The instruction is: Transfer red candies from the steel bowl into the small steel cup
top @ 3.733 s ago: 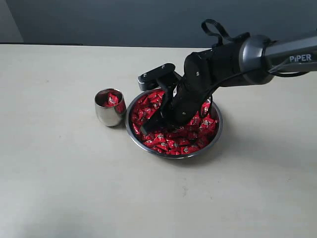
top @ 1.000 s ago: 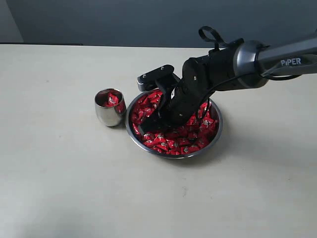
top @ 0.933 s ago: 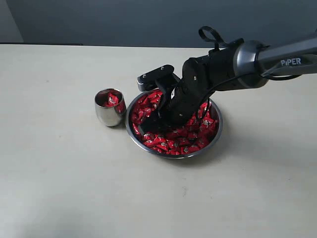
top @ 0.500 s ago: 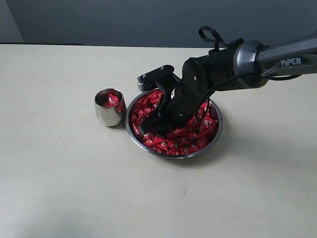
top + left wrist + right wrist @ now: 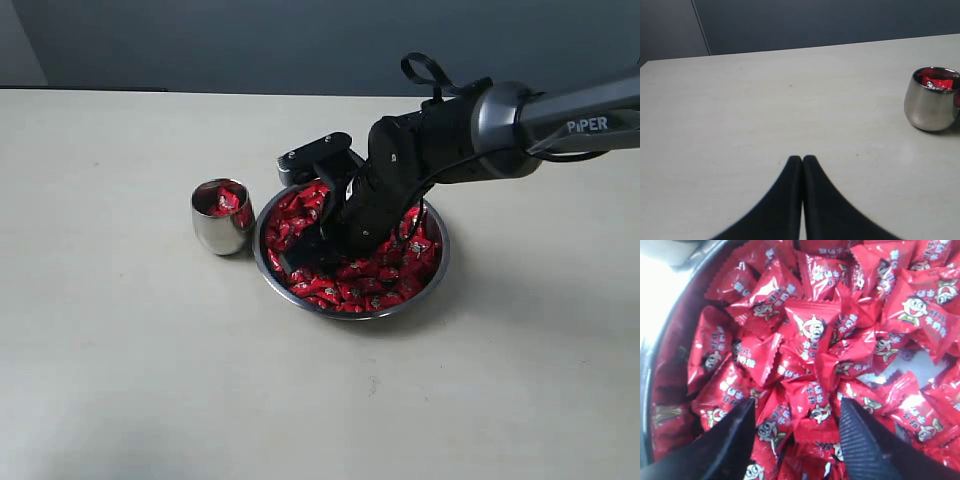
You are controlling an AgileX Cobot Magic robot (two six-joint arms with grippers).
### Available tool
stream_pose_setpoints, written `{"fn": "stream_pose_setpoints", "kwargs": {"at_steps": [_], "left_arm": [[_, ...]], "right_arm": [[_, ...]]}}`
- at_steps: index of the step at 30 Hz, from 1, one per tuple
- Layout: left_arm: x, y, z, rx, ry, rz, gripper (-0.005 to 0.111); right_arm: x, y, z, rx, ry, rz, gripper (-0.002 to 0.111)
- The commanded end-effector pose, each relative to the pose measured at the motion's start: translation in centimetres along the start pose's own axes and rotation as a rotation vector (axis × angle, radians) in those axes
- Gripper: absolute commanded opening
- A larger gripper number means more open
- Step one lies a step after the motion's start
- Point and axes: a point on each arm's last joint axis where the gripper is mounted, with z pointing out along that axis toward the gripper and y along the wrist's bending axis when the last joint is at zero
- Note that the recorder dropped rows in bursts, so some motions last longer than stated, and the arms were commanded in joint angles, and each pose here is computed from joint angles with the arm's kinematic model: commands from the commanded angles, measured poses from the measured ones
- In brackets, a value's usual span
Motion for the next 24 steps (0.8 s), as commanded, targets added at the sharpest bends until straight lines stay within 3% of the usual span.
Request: {"fn": "stream_pose_setpoints", "kwargs": {"at_steps": [1,24], "left_arm": [[-0.33,-0.01,-0.12,0.004,-0.018,0.002,0.0],[-0.33,-0.01,-0.12,0.004,-0.018,0.002,0.0]], "right_arm": [[0.04,-0.17,-0.07,0.003,0.003,-0.008,0.05],[-0.05,-0.27,-0.06,0.014,-0.007,-0.027,0.05]]}}
